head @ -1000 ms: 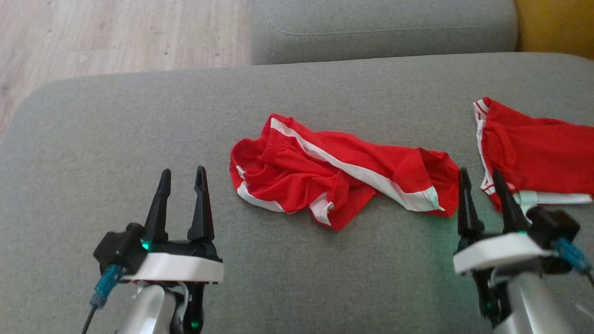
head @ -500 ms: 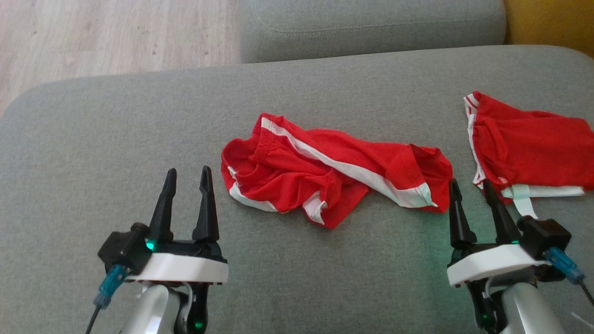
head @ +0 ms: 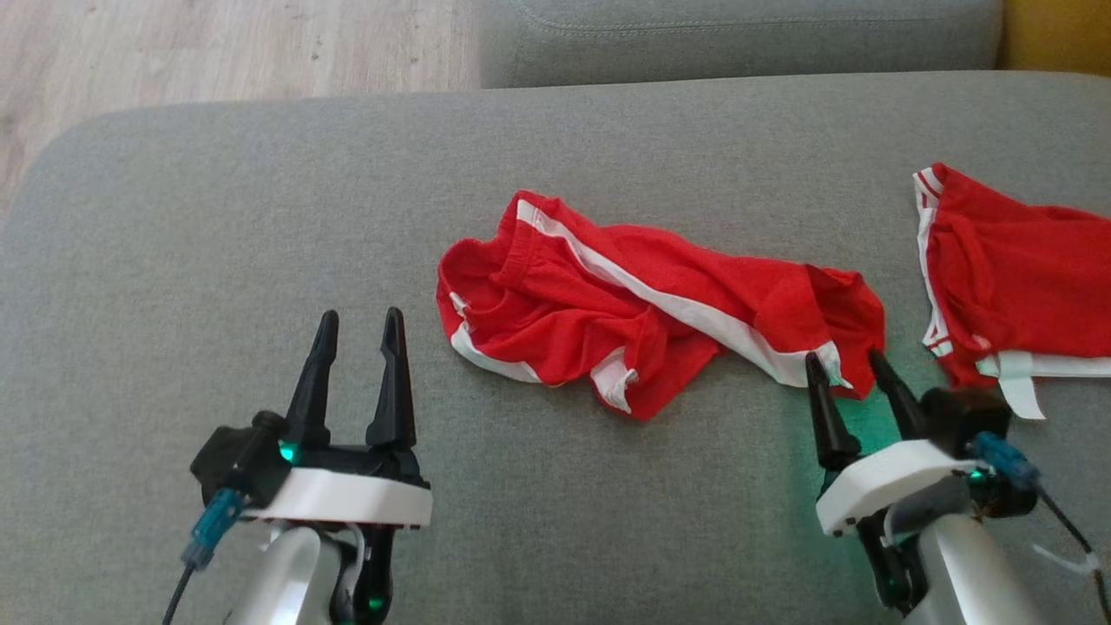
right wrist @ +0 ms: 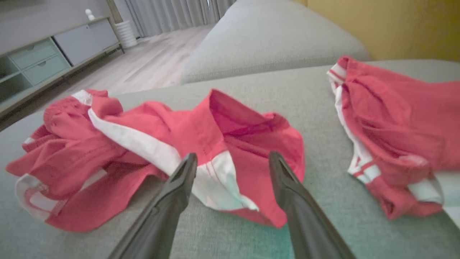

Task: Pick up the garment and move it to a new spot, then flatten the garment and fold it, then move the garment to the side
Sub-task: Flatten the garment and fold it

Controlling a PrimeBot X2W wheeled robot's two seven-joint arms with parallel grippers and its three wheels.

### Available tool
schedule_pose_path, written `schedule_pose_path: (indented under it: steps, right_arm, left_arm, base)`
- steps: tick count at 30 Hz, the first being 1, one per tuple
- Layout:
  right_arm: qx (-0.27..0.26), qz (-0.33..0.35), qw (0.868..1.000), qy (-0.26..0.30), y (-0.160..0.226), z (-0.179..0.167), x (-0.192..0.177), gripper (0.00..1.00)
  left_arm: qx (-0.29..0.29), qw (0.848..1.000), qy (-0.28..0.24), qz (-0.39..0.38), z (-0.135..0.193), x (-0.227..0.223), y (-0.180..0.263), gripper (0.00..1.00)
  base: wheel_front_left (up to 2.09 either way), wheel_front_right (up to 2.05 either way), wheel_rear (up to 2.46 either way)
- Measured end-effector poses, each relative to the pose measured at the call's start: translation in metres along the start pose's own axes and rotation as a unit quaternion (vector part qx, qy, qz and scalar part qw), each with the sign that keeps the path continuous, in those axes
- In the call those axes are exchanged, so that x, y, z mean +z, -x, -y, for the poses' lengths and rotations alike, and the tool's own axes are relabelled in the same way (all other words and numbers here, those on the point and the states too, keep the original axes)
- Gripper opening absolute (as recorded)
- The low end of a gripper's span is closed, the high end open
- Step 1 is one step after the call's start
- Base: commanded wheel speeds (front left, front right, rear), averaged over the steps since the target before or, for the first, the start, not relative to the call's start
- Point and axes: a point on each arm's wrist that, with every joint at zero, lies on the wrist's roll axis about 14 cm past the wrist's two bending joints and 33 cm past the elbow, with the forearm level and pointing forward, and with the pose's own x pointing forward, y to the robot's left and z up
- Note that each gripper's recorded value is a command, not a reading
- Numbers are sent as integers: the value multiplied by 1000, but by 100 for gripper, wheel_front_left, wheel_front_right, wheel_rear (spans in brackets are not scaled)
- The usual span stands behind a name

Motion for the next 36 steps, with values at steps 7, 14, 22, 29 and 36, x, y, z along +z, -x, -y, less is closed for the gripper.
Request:
schedule_pose_path:
  steps: [7, 14, 22, 29, 36]
  right_arm:
    - [11, -37, 999, 12, -5, -5, -17, 100]
    - [25, -52, 998, 24, -11, -10, -22, 0]
    - [-2, -26, 1000, -10, -10, 8, -11, 0]
    - [-15, -23, 999, -32, -11, 18, -9, 0]
    - [-9, -8, 1000, -25, -32, 22, 12, 0]
  left_arm:
    - [-2, 1000, -3, 4, 1, 3, -1, 100]
    - [-2, 1000, -3, 0, 1, 0, -2, 100]
    - [-50, 997, -31, -45, 10, -3, -32, 100]
    - [-102, 980, -14, -168, 28, -15, -81, 100]
    - [-132, 921, -13, -368, 37, -44, -112, 100]
  base:
    - [0, 0, 0]
    - [0, 0, 0]
    - [0, 0, 0]
    - [0, 0, 0]
    - [0, 0, 0]
